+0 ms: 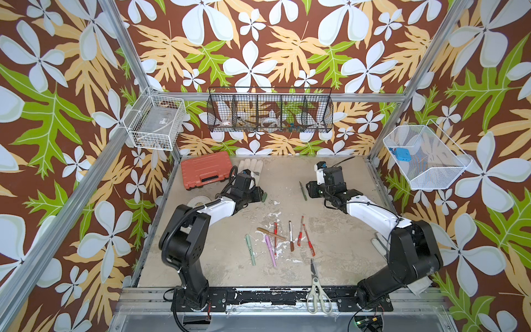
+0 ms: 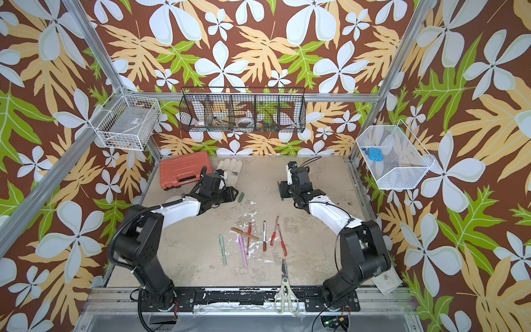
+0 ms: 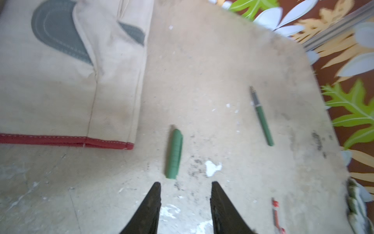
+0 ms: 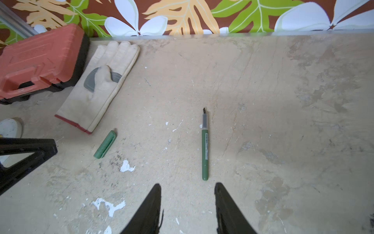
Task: Remove pen caps from pens
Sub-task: Place the pen at the top-center of the table, then pick up the pen from the center of the table.
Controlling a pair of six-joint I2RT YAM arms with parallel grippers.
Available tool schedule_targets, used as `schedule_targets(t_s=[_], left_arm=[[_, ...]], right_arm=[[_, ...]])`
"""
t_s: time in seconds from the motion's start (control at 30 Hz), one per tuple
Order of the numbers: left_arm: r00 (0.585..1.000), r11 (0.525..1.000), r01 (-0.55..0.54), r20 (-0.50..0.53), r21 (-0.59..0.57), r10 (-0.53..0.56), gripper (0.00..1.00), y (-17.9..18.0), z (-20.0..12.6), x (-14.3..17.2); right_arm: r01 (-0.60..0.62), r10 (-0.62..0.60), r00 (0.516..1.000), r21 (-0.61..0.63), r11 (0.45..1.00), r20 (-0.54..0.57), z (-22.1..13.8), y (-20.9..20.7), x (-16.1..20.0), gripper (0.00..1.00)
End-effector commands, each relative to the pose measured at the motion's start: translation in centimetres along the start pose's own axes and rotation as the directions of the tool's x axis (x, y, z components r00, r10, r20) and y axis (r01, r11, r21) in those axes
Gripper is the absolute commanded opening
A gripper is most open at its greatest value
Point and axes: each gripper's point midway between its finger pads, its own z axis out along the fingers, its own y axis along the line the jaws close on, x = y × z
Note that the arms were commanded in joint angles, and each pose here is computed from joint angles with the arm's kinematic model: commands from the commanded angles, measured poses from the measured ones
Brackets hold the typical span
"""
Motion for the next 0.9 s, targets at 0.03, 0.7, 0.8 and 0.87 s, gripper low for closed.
schedule_targets(t_s=[0.03, 0.7, 0.8, 0.87], left_arm=[[0.994, 0.984, -0.027, 0.109, 0.174, 0.008, 0.43, -5.2, -4.2, -0.4], [0.985, 0.816, -0.168, 0.123, 0.553, 0.119, 0.42, -12.1, -11.8, 9.2], [0.983, 0.807, -0.182, 0.116, 0.562, 0.141, 0.42, -12.2, -11.7, 9.8], [0.983, 0.796, -0.184, 0.111, 0.577, 0.147, 0.43, -12.3, -11.9, 10.2]], right_arm=[[0.038, -0.035, 0.998, 0.048, 0.998, -0.046, -2.7, 0.8, 3.1, 0.43], [0.032, -0.024, 0.978, 0.035, 0.999, -0.209, -7.9, 3.1, 17.5, 0.38], [0.058, -0.041, 0.967, 0.062, 0.996, -0.253, -6.9, 2.6, 18.8, 0.35], [0.077, -0.056, 0.96, 0.066, 0.995, -0.274, -6.3, 2.6, 19.3, 0.35]])
